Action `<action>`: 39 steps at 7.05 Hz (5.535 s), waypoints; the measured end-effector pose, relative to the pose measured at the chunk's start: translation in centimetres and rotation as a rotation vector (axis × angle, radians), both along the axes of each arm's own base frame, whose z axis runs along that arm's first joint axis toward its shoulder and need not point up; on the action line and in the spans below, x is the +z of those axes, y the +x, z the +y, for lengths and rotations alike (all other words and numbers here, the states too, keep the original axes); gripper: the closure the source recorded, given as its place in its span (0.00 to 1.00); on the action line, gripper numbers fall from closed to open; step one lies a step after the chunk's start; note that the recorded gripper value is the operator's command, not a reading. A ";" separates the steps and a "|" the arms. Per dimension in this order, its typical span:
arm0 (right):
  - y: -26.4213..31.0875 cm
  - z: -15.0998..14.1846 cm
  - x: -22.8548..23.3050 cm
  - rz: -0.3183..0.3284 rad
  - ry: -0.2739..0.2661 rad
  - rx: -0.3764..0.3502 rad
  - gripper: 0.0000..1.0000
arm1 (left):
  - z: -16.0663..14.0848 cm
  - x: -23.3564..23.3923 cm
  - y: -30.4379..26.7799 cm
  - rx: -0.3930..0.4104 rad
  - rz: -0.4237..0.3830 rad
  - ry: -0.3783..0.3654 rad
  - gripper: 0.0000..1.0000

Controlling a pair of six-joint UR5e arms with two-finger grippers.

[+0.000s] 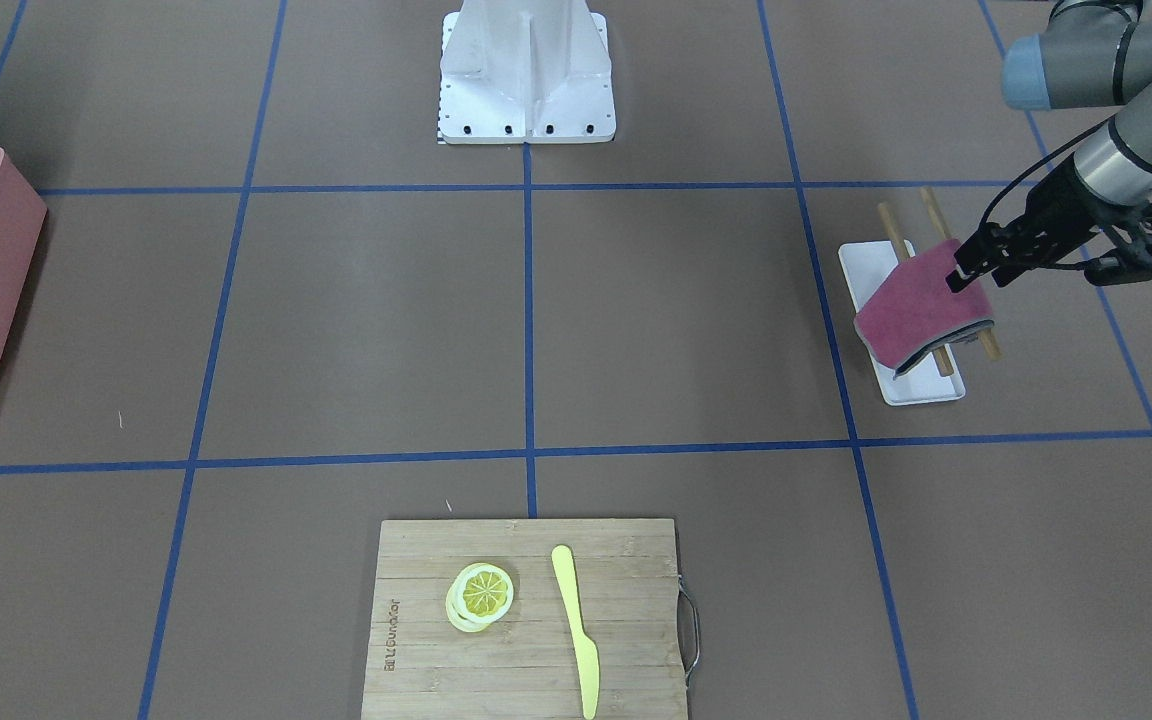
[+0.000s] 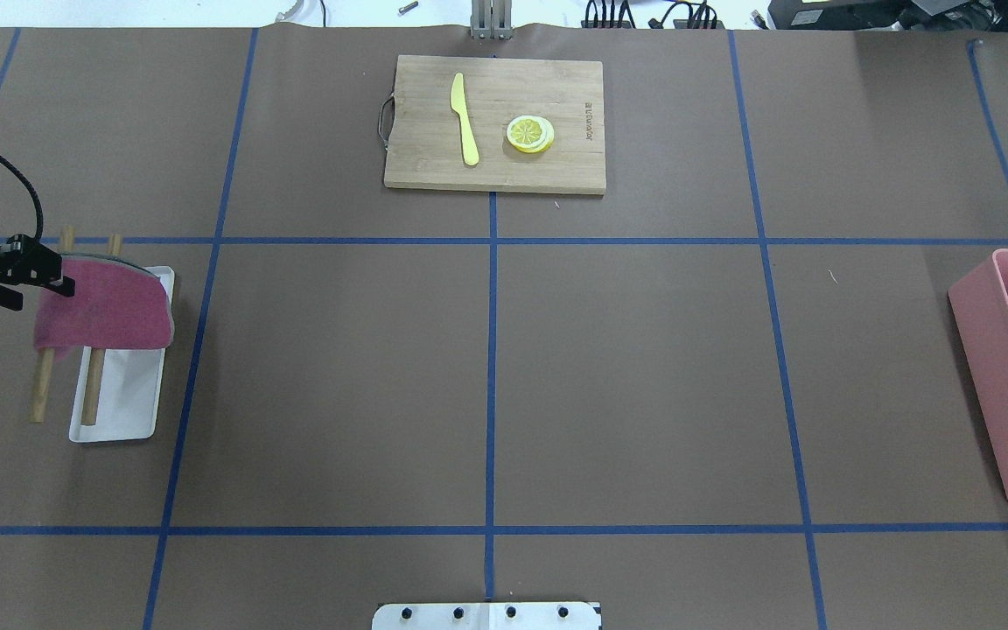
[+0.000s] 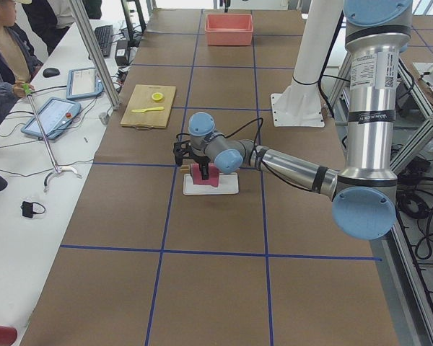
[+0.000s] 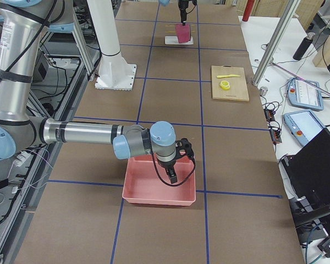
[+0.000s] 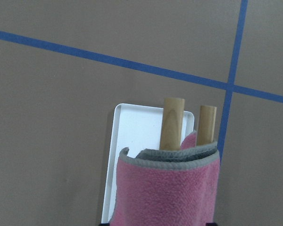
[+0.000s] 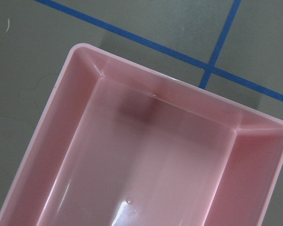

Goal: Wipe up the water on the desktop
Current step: 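Lower the left gripper onto the pink cloth on the sticks and grasp it, then lift the pink cloth off the sticks with the left gripper while the right arm approaches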

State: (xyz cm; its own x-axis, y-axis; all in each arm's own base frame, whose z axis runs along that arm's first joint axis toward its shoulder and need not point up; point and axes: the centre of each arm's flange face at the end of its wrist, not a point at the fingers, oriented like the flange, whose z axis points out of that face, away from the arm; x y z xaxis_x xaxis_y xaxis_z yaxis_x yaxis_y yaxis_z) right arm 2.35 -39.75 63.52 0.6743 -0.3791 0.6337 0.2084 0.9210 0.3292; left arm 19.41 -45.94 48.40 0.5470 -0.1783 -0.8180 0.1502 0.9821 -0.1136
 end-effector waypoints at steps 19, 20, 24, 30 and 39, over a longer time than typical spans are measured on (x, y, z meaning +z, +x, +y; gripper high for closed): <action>-0.2 0.1 1.1 -0.028 -0.025 -0.008 0.00 | 0.1 -0.8 0.1 0.006 0.012 0.009 0.60; -0.2 0.2 1.1 -0.028 -0.025 -0.009 0.00 | 0.1 -0.8 0.1 0.005 0.011 0.009 0.56; -0.2 0.2 1.1 -0.029 -0.026 -0.009 0.00 | 0.1 -0.6 0.1 0.003 0.008 0.007 1.00; -0.4 -0.1 0.3 -0.051 -0.017 -0.011 0.00 | 0.5 -4.3 -0.7 0.036 0.087 0.010 1.00; -29.4 -3.2 -27.2 -0.364 0.172 -0.006 0.05 | -5.0 -39.1 24.4 -0.163 0.163 -0.199 1.00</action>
State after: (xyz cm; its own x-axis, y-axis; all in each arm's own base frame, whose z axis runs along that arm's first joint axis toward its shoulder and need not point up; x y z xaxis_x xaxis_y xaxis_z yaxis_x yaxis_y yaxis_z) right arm -27.05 -43.00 36.32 0.4149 -0.5034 0.7579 0.0548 0.8453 0.5315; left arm 43.83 -50.99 9.26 0.3619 -0.4183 -0.8331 0.2683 0.9026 -0.3366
